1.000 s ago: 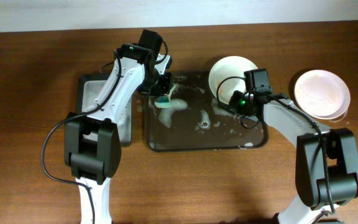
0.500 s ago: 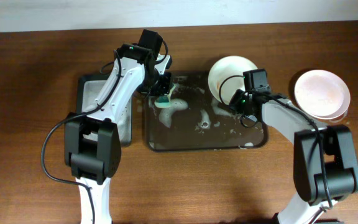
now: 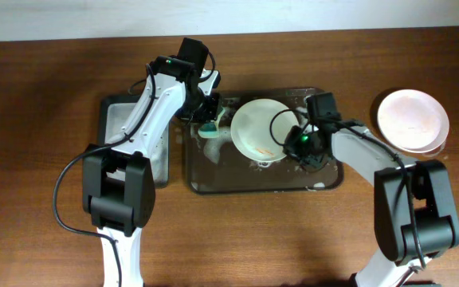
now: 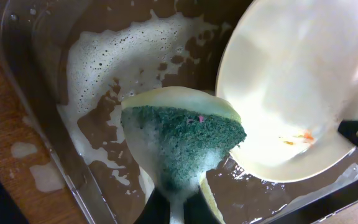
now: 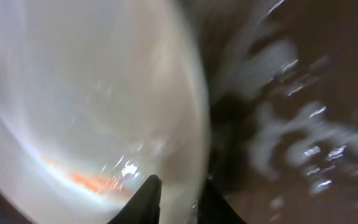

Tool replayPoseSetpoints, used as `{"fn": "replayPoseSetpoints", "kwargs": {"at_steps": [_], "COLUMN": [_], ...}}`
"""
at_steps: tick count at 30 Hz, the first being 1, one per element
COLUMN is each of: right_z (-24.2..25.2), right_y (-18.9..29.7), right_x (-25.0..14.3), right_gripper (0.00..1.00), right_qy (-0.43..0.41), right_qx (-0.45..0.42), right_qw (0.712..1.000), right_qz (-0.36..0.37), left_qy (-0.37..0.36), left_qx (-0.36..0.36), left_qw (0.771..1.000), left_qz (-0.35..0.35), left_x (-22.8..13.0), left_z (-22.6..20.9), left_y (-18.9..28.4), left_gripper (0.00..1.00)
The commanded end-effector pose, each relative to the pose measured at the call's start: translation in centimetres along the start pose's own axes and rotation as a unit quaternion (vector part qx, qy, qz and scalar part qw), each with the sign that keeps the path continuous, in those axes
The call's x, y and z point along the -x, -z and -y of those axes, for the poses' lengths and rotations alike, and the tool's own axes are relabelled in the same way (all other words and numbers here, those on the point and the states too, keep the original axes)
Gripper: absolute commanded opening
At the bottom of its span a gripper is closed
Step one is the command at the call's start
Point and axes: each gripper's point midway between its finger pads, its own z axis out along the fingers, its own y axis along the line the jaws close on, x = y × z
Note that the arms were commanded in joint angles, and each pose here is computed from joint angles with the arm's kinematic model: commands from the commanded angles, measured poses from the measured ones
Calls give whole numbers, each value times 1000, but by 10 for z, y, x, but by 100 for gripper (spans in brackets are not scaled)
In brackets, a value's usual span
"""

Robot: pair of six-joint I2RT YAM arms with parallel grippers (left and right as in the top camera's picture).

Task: Clean dirty plates on tray and stack at the side
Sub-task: 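Move the right gripper back to the tray and grasp the next plate's rim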

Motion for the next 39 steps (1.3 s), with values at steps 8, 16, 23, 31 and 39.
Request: {"fn": "replayPoseSetpoints", "kwargs": {"at_steps": [8,16,23,31,39], "right_z": [-25,-35,-46,-41,-33], "right_y": [66,76,55,12,-20], "right_x": [54,102,122,107,91], "right_gripper": [60,63,60,50,40], "right_qy": [202,334,400,411,420], "right_qx": [-21,-24,-14,23,18], "right_qw": [969,922,912,911,907], "right_qz": [141,197,93,13,-25], "left_qy": [0,0,0,0,0], "left_qx": [9,8,8,8,6], "left_qw": [1000,1000,1000,1000,1000], "left_qz": [6,6,6,6,5], "left_x": [0,0,0,0,0], "left_z": [-1,-1,-1,-1,0], "left_y": [6,6,6,6,6], "left_gripper": [1,1,0,1,1]}}
